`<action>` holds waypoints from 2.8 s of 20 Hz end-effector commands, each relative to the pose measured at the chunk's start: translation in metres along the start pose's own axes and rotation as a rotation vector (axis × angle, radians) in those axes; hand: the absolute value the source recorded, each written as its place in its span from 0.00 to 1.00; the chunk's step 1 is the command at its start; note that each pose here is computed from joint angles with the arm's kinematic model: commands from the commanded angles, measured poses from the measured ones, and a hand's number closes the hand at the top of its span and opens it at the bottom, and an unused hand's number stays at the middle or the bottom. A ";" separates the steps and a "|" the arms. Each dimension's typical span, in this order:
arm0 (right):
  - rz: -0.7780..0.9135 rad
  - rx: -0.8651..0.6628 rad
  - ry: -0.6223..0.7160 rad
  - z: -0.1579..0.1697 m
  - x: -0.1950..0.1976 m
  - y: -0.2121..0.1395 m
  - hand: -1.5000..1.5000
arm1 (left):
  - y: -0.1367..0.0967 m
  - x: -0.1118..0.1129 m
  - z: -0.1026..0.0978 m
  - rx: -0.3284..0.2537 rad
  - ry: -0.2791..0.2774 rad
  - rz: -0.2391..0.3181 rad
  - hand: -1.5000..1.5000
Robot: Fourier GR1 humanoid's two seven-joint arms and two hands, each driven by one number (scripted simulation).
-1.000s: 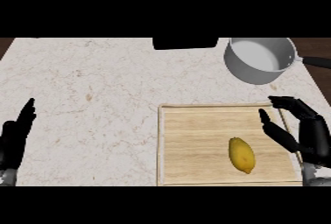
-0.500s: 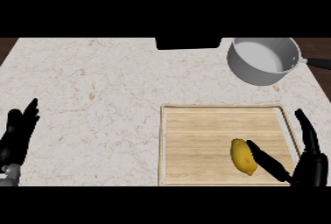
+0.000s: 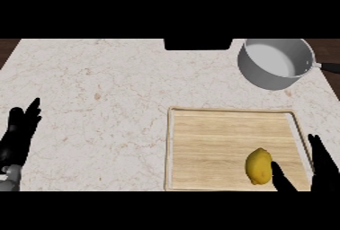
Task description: Pick the lemon from the tray and place it in the pot
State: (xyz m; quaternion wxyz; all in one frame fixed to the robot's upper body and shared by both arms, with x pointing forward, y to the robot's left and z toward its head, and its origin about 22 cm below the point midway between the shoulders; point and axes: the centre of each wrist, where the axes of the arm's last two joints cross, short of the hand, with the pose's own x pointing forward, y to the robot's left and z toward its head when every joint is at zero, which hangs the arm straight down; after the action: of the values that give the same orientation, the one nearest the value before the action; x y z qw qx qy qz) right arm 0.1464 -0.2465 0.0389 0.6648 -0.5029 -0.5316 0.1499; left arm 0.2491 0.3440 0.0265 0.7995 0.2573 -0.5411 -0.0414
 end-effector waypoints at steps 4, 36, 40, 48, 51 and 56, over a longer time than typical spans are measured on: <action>0.194 0.270 0.177 0.029 0.046 -0.022 0.00 | -0.014 0.011 -0.005 -0.014 -0.018 -0.019 0.50; 0.338 0.352 0.388 -0.008 0.104 0.020 0.00 | -0.018 0.016 -0.015 -0.026 -0.001 0.021 0.50; 0.334 0.393 0.432 -0.010 0.102 0.006 0.00 | -0.011 0.027 -0.008 -0.022 -0.003 -0.007 0.50; 0.330 0.417 0.435 -0.014 0.102 0.019 0.00 | -0.019 0.012 -0.010 -0.023 -0.001 -0.006 0.50; 0.291 0.427 0.454 -0.019 0.083 0.035 0.00 | -0.011 0.020 -0.002 -0.028 0.002 -0.008 0.50; 0.292 0.430 0.450 -0.025 0.089 0.047 0.00 | -0.019 0.015 -0.006 -0.027 -0.012 0.003 0.50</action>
State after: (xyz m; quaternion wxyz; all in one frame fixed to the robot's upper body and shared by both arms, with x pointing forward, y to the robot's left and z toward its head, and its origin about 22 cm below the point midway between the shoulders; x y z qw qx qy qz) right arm 0.2135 -0.1808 0.0542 0.8125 -0.4327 -0.2900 0.2618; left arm 0.2611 0.3254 0.0296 0.8014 0.2452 -0.5434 -0.0488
